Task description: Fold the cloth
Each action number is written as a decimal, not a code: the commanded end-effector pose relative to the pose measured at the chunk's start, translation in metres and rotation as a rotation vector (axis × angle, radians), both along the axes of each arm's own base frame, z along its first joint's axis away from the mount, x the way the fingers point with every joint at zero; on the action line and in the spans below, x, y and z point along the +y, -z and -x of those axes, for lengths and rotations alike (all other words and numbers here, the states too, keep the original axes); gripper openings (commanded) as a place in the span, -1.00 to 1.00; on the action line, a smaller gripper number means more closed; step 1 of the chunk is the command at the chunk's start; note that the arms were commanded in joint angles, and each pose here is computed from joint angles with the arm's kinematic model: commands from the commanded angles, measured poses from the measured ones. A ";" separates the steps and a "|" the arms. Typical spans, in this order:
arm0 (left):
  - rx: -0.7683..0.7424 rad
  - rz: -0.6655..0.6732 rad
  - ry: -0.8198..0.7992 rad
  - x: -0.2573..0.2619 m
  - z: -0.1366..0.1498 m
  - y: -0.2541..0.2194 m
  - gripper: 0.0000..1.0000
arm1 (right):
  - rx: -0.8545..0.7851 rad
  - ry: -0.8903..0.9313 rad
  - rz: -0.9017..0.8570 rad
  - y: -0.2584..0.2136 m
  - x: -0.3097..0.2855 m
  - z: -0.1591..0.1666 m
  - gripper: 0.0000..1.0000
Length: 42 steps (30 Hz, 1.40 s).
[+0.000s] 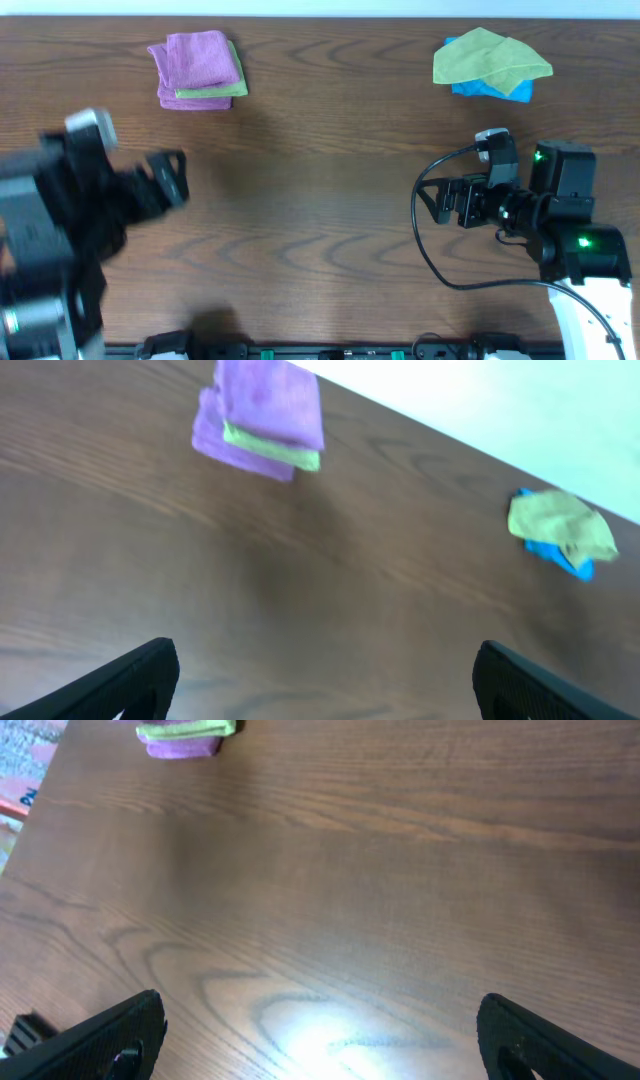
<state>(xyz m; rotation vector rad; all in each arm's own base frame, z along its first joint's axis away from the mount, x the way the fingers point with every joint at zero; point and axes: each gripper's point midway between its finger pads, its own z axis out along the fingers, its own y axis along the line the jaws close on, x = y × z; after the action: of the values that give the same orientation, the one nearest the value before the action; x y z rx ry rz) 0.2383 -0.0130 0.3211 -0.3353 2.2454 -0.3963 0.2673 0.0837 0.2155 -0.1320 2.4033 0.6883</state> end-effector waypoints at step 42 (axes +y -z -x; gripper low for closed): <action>-0.074 -0.352 0.027 0.018 0.087 0.193 0.90 | -0.009 0.003 0.008 0.000 -0.003 0.000 0.99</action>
<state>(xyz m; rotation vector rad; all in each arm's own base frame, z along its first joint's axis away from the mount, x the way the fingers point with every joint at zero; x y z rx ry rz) 0.1562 0.0048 0.1383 -0.1897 2.1555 -0.0737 0.2672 0.0836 0.2150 -0.1343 2.4037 0.6871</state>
